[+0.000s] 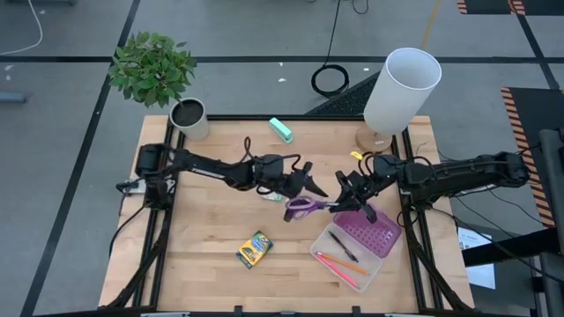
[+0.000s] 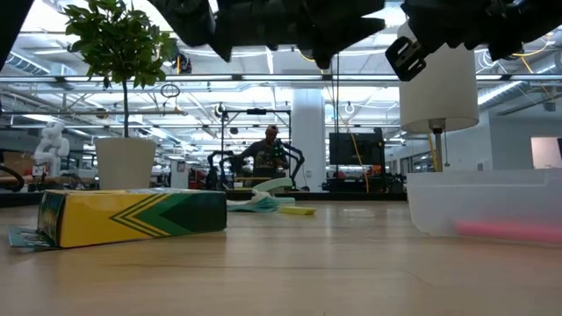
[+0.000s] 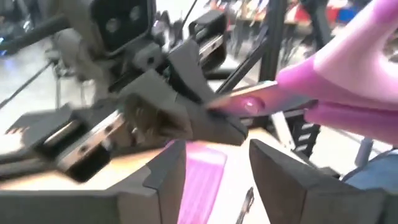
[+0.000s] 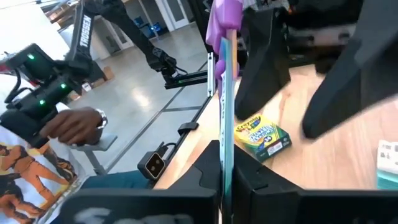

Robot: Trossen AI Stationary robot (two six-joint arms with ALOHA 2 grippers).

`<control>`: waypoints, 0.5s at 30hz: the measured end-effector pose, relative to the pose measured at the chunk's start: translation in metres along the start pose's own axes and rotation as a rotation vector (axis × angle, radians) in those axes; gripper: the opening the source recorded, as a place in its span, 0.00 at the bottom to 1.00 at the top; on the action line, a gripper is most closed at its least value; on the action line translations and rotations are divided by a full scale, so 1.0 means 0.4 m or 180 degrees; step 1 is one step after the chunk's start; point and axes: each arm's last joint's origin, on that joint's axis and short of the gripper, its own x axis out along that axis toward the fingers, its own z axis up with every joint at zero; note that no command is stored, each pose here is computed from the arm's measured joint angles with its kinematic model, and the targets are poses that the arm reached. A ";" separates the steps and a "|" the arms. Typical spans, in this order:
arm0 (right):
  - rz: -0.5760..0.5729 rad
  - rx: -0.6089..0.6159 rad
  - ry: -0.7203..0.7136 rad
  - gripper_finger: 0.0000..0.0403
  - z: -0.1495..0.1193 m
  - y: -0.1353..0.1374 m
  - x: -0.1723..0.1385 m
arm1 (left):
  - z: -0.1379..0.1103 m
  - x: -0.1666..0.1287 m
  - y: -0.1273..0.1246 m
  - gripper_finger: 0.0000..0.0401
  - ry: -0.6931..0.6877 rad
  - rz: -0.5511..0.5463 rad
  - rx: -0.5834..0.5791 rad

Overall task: Pack school essentials
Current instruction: Put the violet scissors into the violet supply box

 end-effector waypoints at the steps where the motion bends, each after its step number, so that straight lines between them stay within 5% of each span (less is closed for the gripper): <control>1: -0.0010 0.0009 0.0006 0.00 0.000 0.003 -0.004 | 0.009 -0.008 -0.003 0.47 0.0066 0.0036 0.0005; 15: 0.0017 0.0108 0.0086 0.00 -0.004 0.061 -0.037 | 0.064 -0.082 -0.084 0.49 0.1098 0.0884 0.0119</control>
